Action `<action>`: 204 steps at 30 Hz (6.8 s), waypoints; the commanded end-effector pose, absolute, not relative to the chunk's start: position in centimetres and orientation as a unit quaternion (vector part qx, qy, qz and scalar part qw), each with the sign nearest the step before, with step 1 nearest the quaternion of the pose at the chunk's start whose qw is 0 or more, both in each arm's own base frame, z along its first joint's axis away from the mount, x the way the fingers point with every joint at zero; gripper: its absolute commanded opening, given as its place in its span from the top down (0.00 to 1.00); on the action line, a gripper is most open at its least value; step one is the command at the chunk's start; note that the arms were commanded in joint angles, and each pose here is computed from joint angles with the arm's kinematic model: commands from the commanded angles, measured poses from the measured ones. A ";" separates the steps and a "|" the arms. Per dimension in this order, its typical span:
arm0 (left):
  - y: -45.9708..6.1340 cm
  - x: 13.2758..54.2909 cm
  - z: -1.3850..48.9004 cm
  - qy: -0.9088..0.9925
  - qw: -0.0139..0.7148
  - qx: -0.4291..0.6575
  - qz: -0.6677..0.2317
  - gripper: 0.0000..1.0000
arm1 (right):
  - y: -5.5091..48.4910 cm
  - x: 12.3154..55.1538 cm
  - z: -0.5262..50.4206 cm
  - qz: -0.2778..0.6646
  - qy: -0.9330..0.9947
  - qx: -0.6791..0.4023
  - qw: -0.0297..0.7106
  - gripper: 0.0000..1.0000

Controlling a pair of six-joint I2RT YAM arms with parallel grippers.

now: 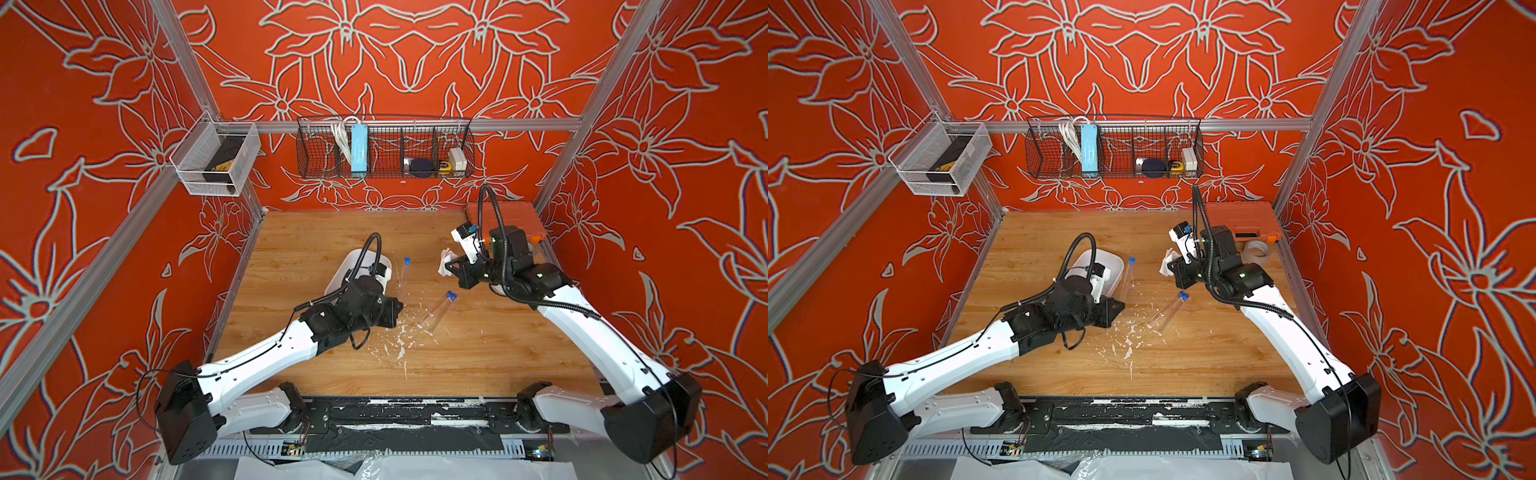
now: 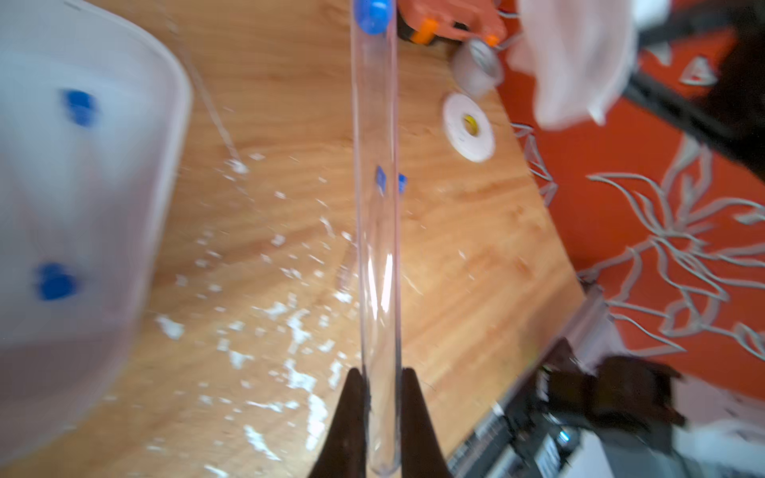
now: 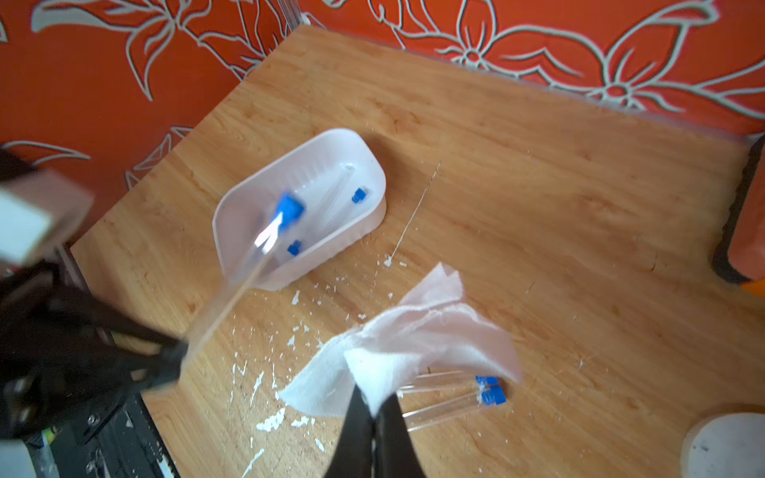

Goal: Wipe the exteriors of test tubes
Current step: Wipe the dirt from the test tube, then place the test tube in the storage box, then pick up the test tube at the center of the board, then wipe the dirt from the test tube.

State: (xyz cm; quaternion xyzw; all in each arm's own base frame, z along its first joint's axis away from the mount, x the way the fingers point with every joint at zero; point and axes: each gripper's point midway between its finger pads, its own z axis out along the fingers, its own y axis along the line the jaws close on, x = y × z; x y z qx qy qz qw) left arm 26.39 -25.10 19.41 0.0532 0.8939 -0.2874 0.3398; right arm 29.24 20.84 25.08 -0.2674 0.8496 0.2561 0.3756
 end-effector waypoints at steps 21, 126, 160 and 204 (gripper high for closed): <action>-15.2 34.8 6.0 0.965 0.257 0.009 -0.049 0.83 | 18.9 24.1 19.0 0.278 0.897 -0.194 0.282 1.00; -32.2 19.5 15.4 0.867 0.259 0.200 -0.376 0.88 | 23.5 20.9 16.1 0.225 0.899 -0.282 0.249 1.00; -29.5 20.8 16.2 0.865 0.341 0.157 -0.334 0.90 | 27.0 22.2 17.4 0.264 0.892 -0.279 0.237 1.00; -28.4 21.8 17.6 0.856 0.390 0.136 -0.312 0.91 | 30.1 22.0 17.4 0.267 0.895 -0.281 0.222 1.00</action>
